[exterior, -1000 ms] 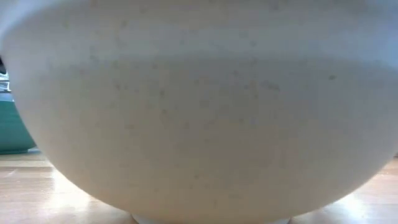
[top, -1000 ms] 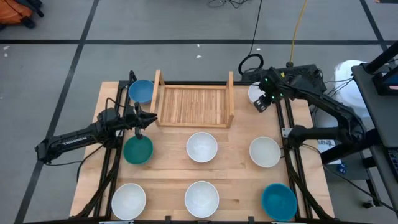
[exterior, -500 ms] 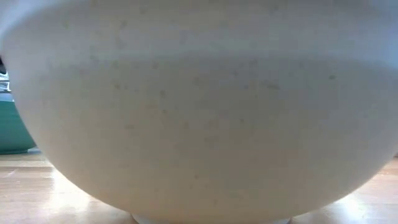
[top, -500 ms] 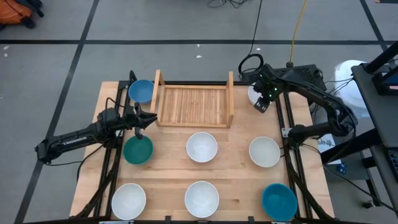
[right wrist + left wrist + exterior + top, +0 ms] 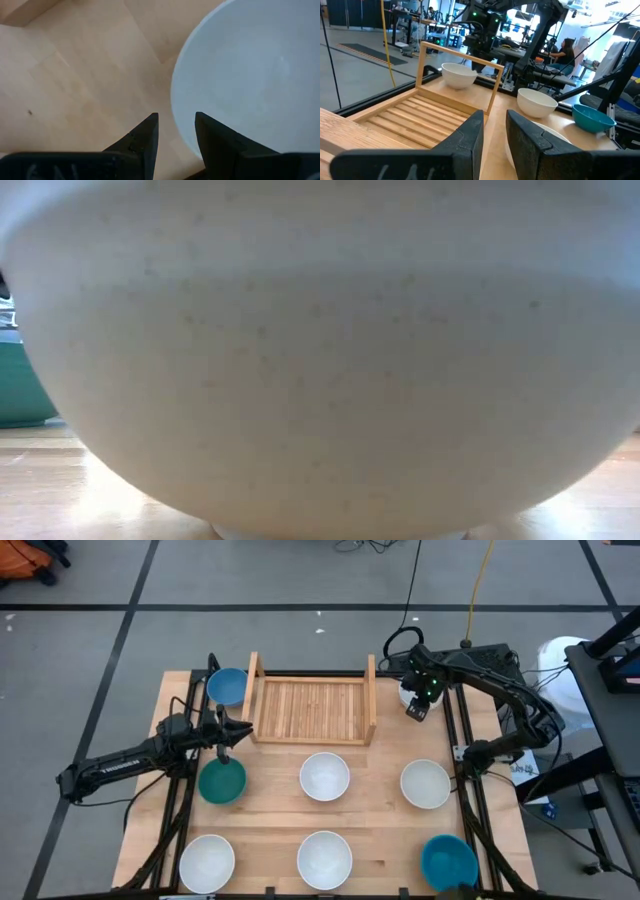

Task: Place and stack bowls onto a shelf
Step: Put the white bowl on the shelf

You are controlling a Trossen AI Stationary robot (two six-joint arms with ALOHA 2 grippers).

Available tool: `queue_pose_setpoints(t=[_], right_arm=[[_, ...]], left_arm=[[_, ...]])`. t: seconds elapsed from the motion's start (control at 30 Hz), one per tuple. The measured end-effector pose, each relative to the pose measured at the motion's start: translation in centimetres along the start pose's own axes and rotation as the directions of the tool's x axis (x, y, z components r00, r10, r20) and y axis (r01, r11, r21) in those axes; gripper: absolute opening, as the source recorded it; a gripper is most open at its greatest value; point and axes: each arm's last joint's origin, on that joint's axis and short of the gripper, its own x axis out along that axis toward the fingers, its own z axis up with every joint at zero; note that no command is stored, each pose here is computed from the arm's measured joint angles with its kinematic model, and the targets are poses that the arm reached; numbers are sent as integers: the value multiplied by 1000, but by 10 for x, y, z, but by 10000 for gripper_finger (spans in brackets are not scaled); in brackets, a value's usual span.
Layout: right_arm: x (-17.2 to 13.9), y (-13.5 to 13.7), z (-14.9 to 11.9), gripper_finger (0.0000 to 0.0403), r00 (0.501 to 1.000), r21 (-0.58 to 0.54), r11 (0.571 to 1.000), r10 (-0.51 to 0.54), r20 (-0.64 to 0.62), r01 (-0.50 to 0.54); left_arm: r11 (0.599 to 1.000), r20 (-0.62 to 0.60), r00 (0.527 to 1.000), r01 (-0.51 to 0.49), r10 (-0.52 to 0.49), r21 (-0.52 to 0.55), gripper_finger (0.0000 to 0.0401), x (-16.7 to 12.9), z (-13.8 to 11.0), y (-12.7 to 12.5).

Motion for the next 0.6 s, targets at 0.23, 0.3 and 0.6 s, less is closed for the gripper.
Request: queue_pose_setpoints(t=[0.23,0.3,0.6], right_arm=[[11,-5,4,123,999,8,1000,13,-37,-13],[14,-6,5,123,999,-2,1000,16,-48,-16],[28,-10,13,123,999,-13,1000,-20,-40,20]], left_arm=[[1000,0,1000,0,0,-1,88,0,0,0],[1000,0,1000,0,0,-1,88,0,0,0],[1000,0,1000,0,0,-2,88,0,0,0]])
